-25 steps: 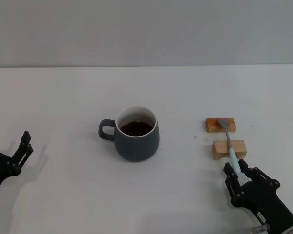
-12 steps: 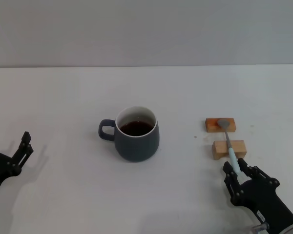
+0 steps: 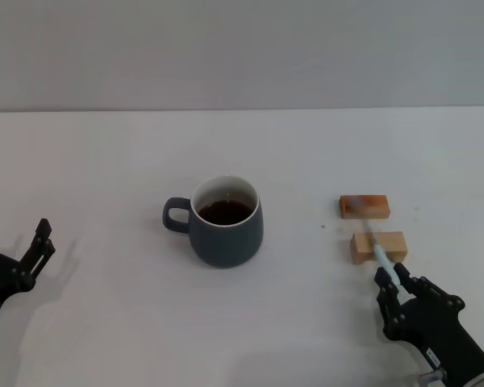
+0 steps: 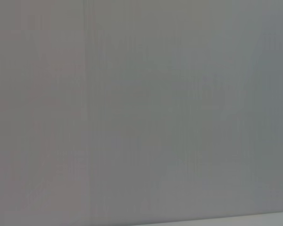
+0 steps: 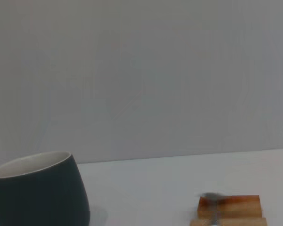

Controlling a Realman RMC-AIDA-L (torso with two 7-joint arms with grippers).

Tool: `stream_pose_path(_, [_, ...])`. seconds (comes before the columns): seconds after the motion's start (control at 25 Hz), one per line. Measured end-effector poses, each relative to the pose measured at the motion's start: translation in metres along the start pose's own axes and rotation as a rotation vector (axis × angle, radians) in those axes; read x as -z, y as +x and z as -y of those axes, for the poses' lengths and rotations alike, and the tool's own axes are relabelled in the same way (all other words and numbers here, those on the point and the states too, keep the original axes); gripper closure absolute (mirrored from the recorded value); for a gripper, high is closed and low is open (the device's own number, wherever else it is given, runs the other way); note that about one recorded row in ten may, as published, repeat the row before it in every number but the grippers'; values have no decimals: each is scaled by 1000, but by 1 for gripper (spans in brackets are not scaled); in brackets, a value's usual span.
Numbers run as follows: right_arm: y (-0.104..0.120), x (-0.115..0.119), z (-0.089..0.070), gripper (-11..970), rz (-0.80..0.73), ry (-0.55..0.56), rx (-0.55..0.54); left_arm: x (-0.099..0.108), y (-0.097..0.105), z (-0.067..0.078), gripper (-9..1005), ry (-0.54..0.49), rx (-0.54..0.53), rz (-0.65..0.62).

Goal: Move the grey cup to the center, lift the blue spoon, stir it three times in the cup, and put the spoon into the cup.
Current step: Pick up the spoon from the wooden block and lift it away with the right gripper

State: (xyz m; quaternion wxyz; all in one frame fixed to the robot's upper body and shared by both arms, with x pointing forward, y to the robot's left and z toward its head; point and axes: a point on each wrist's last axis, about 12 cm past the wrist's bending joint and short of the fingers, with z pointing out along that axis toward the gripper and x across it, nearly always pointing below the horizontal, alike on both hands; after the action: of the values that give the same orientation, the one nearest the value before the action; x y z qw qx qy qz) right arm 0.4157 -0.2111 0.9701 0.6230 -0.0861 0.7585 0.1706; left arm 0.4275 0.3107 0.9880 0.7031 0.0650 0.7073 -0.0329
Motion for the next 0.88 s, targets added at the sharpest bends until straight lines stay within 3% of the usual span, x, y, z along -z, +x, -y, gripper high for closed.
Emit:
stream_pose_path(0.6, [-5, 4, -8, 796, 50, -17, -15, 2, 1, -3, 131, -5, -6, -8])
stream_pose_path(0.88, [-25, 11, -17, 796, 142, -29, -21, 4, 1, -3, 131, -7, -4, -4])
